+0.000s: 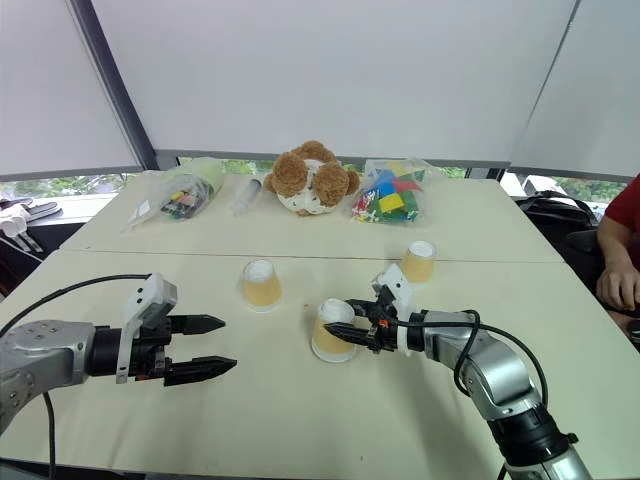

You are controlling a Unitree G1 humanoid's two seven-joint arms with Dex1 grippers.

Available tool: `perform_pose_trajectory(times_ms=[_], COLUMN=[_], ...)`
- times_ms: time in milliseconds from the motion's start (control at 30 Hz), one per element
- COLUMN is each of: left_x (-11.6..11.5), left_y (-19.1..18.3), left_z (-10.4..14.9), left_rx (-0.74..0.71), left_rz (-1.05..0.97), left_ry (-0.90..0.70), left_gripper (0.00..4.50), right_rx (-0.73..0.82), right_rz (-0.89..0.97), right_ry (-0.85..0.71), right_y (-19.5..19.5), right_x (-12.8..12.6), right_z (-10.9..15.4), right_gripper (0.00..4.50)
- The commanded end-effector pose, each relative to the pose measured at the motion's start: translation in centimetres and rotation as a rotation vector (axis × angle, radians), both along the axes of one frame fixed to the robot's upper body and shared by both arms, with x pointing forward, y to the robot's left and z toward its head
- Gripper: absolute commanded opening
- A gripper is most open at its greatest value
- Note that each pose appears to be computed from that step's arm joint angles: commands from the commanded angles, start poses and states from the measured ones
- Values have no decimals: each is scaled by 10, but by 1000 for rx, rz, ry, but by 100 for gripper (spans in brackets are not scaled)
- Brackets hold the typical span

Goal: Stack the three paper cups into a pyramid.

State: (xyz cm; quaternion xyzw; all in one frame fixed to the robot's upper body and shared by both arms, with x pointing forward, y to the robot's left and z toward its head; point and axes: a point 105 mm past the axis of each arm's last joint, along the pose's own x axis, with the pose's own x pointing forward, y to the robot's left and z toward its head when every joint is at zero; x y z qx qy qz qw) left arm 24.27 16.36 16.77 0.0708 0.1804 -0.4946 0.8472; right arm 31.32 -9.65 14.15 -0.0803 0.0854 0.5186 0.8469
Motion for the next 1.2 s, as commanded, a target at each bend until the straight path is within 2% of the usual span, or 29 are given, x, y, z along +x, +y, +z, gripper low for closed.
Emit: perform_pose_trajectory(times_ms=[33, 600, 667, 700, 767, 867, 1067, 1133, 1167, 1200], left_x=[-3, -3, -3, -2, -2, 1, 12, 15, 16, 16], left_y=[-3, -5, -6, -5, -5, -3, -1, -6, -8, -12], left_z=[8, 8, 8, 8, 9, 13, 38, 41, 42, 42], left_rx=[-9, -25, -26, -26, -27, -36, -94, -77, -78, -81], left_rz=[-8, 2, 3, 3, 4, 9, 4, -19, -28, -43], left_ry=[-46, -43, -42, -42, -44, -50, -106, -131, -138, -143], left_gripper=[450, 450, 450, 450, 450, 450, 450, 450, 450, 450], right_rx=[12, -42, -35, -31, -26, -6, 232, 367, 400, 359], right_rz=[36, -31, -37, -36, -32, -30, -111, -247, -299, -398], right_ry=[-54, -126, -130, -132, -143, -150, -157, -180, -181, -196], right_y=[6, -2, -2, -2, -3, -9, -42, -69, -80, -92], right_x=[1, 23, 25, 25, 23, 17, 1, 14, 20, 34], right_z=[12, 10, 10, 10, 14, 26, 96, 118, 121, 114], right_gripper=[204, 204, 311, 345, 441, 447, 447, 447, 447, 447])
